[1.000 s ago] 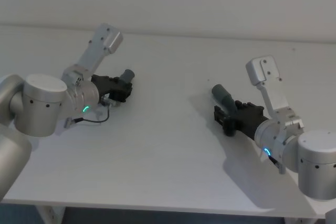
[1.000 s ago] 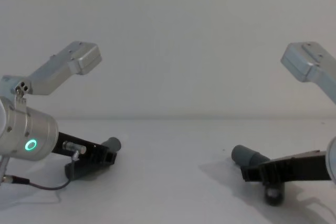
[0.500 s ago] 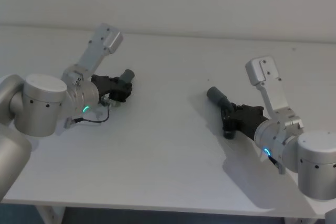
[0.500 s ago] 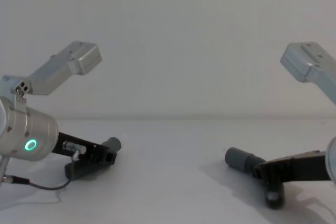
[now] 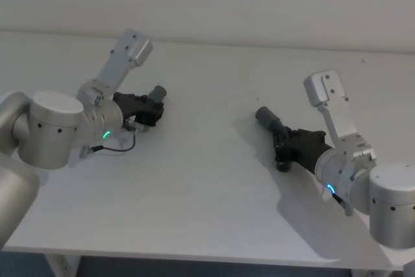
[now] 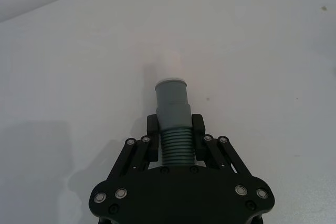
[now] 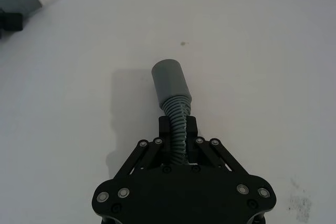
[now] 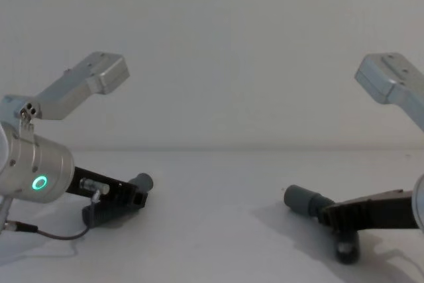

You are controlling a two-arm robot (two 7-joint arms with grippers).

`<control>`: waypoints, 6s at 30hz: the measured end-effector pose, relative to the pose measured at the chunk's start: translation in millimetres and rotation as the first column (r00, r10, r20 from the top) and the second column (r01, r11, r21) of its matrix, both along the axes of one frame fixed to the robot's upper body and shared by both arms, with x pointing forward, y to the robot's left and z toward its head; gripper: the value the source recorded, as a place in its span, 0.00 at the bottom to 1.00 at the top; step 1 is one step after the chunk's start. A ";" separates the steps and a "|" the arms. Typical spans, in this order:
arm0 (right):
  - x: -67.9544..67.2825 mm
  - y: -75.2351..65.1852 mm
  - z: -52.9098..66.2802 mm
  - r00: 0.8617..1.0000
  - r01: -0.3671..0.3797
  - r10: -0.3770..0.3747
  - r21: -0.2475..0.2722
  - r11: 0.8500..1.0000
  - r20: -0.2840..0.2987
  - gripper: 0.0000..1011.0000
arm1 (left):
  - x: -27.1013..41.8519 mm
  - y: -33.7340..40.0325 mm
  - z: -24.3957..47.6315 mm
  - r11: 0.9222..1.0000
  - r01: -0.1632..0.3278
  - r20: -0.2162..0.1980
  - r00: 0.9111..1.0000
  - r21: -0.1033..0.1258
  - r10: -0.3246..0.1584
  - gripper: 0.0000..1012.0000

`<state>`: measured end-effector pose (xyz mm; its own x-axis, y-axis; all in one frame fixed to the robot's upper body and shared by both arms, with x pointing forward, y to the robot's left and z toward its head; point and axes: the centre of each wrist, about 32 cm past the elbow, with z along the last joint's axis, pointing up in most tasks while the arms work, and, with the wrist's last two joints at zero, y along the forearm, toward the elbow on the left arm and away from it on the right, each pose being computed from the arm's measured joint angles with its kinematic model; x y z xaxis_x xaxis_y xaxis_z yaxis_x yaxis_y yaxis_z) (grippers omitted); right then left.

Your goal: Use both hands to pick up one end of the pipe from the table, align the ends, and insert them.

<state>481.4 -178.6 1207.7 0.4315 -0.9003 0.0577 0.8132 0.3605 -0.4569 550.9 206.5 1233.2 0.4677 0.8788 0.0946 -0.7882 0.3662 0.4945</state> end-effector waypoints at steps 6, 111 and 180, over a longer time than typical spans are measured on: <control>-0.8 -5.0 -2.0 0.999 -0.026 0.026 0.009 1.000 0.044 0.16 | -1.2 -6.0 3.3 0.999 0.006 0.015 1.000 0.035 -0.007 0.36; 1.5 -98.4 -10.7 0.666 -0.486 0.622 -0.393 0.780 0.411 0.15 | 38.0 34.5 58.4 0.499 0.825 0.139 0.479 0.266 -0.867 0.36; 5.4 -105.6 -10.8 0.716 -0.478 0.579 -0.331 0.814 0.391 0.15 | 55.1 32.7 52.4 0.497 0.841 0.146 0.476 0.213 -0.867 0.36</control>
